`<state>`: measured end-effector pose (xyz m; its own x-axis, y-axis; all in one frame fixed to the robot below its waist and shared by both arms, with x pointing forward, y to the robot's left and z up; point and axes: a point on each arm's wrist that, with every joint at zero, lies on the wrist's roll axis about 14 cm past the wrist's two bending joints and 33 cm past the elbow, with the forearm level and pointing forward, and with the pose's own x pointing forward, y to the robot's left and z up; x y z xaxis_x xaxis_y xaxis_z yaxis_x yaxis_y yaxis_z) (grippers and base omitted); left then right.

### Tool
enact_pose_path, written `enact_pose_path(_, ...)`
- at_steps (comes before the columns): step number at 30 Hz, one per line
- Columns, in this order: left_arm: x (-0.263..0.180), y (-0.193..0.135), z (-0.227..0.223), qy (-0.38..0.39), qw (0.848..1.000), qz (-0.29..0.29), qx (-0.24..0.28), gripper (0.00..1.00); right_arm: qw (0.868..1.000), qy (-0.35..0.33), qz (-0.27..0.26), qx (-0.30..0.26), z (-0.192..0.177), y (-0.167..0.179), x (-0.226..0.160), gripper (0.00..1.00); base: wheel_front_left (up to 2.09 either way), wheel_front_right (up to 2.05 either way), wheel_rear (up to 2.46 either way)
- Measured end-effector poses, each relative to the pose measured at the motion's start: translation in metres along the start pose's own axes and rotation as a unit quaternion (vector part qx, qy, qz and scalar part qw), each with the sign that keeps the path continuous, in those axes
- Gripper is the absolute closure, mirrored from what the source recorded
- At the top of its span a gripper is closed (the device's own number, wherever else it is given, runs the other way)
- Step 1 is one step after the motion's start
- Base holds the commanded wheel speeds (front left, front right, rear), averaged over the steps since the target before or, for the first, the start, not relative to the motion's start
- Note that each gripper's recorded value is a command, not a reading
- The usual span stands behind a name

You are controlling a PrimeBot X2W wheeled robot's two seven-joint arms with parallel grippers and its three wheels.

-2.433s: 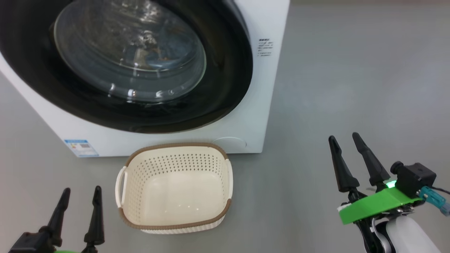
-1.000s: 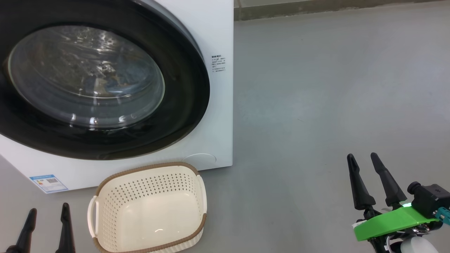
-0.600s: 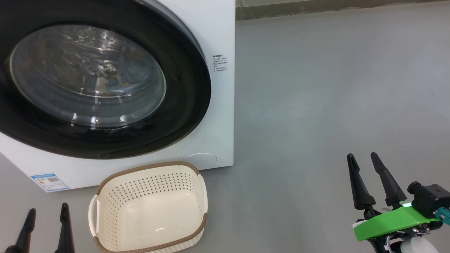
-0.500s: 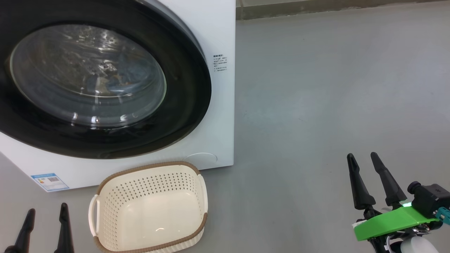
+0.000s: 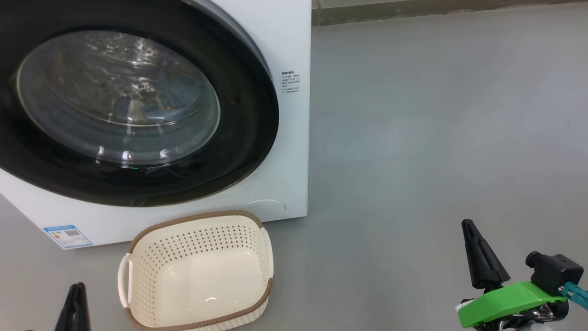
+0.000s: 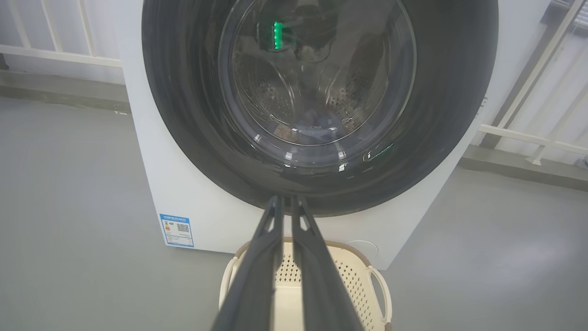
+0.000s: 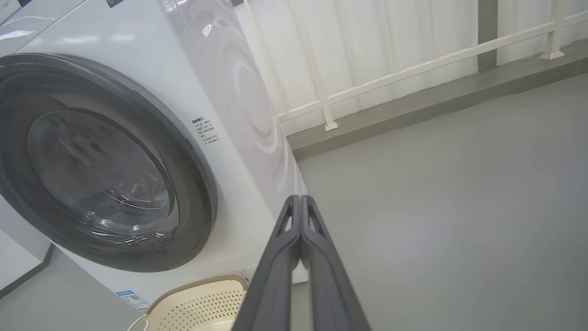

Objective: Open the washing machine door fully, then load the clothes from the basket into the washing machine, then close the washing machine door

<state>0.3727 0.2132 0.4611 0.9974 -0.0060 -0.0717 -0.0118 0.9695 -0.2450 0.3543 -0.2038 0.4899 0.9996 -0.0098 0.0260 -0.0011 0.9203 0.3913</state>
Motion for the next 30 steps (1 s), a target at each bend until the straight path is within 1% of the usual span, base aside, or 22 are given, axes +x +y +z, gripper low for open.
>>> enact_pose_path(2,-0.0009,0.0014,0.0002,0.0,1.0,0.004,-0.013,1.0,1.0,-0.002,-0.004,0.019,0.0008,-0.0008,0.0003,1.0,0.0,0.0,0.0)
enact_pose_path(11,-0.0031,0.0016,-0.0034,0.007,0.998,0.016,-0.067,1.0,0.998,0.006,-0.011,0.057,-0.0019,-0.0022,0.0017,1.0,0.0,0.0,0.0)
enact_pose_path(16,-0.0038,0.0023,-0.0042,0.009,0.996,0.02,-0.086,1.0,0.997,0.008,-0.017,0.08,-0.0024,-0.0035,0.0023,1.0,0.0,0.0,0.0)
enact_pose_path(27,-0.0058,0.0041,-0.0067,0.015,0.989,0.031,-0.144,1.0,0.992,0.011,-0.028,0.125,-0.0027,-0.0078,0.0038,1.0,0.0,0.0,0.0)
enact_pose_path(30,-0.0039,0.0028,-0.0048,0.013,0.986,0.031,-0.162,1.0,0.989,0.01,-0.032,0.145,-0.003,-0.0082,0.0043,1.0,0.0,0.0,0.0)
